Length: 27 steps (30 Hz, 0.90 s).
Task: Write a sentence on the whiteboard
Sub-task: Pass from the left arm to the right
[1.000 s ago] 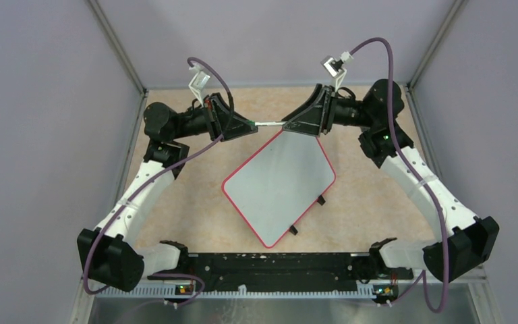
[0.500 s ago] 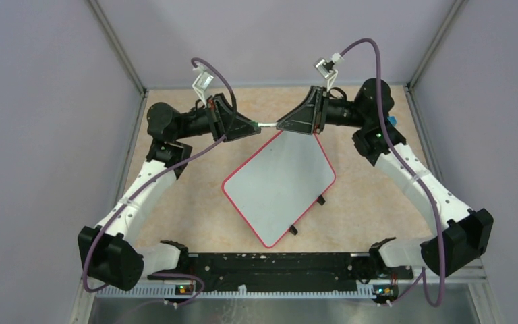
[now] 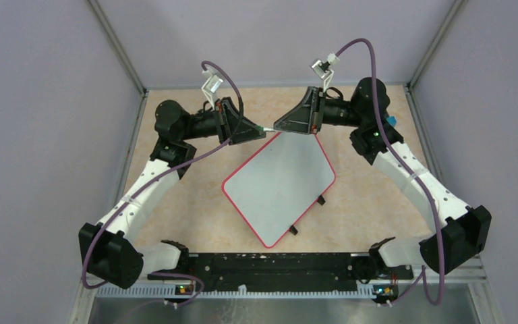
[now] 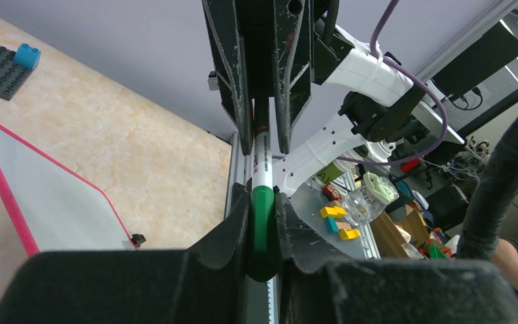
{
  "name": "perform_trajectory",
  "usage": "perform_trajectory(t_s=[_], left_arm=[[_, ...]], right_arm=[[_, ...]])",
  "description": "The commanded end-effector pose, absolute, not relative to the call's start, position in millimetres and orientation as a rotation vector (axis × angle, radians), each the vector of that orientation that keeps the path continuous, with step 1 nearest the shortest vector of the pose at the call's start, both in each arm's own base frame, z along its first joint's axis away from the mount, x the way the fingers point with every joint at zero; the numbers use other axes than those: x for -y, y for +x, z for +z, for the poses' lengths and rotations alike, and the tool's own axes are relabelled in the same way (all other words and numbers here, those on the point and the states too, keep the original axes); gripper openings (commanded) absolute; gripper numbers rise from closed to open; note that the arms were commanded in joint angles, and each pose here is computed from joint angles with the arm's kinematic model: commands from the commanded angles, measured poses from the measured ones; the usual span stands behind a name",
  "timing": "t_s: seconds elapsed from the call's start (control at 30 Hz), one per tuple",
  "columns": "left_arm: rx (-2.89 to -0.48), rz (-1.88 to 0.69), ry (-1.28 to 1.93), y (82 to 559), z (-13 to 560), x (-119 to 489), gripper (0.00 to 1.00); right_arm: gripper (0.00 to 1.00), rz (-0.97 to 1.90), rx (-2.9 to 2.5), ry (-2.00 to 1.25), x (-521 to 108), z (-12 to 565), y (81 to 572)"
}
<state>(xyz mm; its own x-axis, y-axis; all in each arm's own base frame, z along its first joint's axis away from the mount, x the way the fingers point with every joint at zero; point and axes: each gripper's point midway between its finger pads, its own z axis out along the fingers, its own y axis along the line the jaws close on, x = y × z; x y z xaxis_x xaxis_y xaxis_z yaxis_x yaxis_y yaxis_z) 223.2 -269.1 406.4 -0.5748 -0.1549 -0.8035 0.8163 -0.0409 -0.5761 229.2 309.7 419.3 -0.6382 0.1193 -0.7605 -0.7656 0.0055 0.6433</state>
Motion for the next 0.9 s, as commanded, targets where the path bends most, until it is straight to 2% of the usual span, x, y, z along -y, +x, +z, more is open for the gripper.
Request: perform_trajectory(t_s=[0.0, 0.1, 0.3, 0.43, 0.8, 0.87], left_arm=[[-1.460, -1.670, 0.753, 224, 419, 271, 0.00], [-1.451, -1.673, 0.758, 223, 422, 271, 0.00], [-1.429, -1.655, 0.769, 222, 428, 270, 0.00], [-1.429, -1.642, 0.768, 222, 428, 269, 0.00], [-1.451, -1.634, 0.757, 226, 423, 270, 0.00], [-1.451, -1.639, 0.755, 226, 424, 271, 0.00]], right_arm=[[0.20, 1.705, -1.552, -0.728, -315, 439, 222], [0.20, 1.707, -1.556, -0.732, -316, 437, 222], [0.35, 1.707, -1.557, -0.746, -315, 436, 219], [0.36, 1.707, -1.560, -0.756, -314, 435, 216], [0.19, 1.704, -1.565, -0.780, -316, 432, 213], [0.18, 1.700, -1.570, -0.796, -319, 429, 211]])
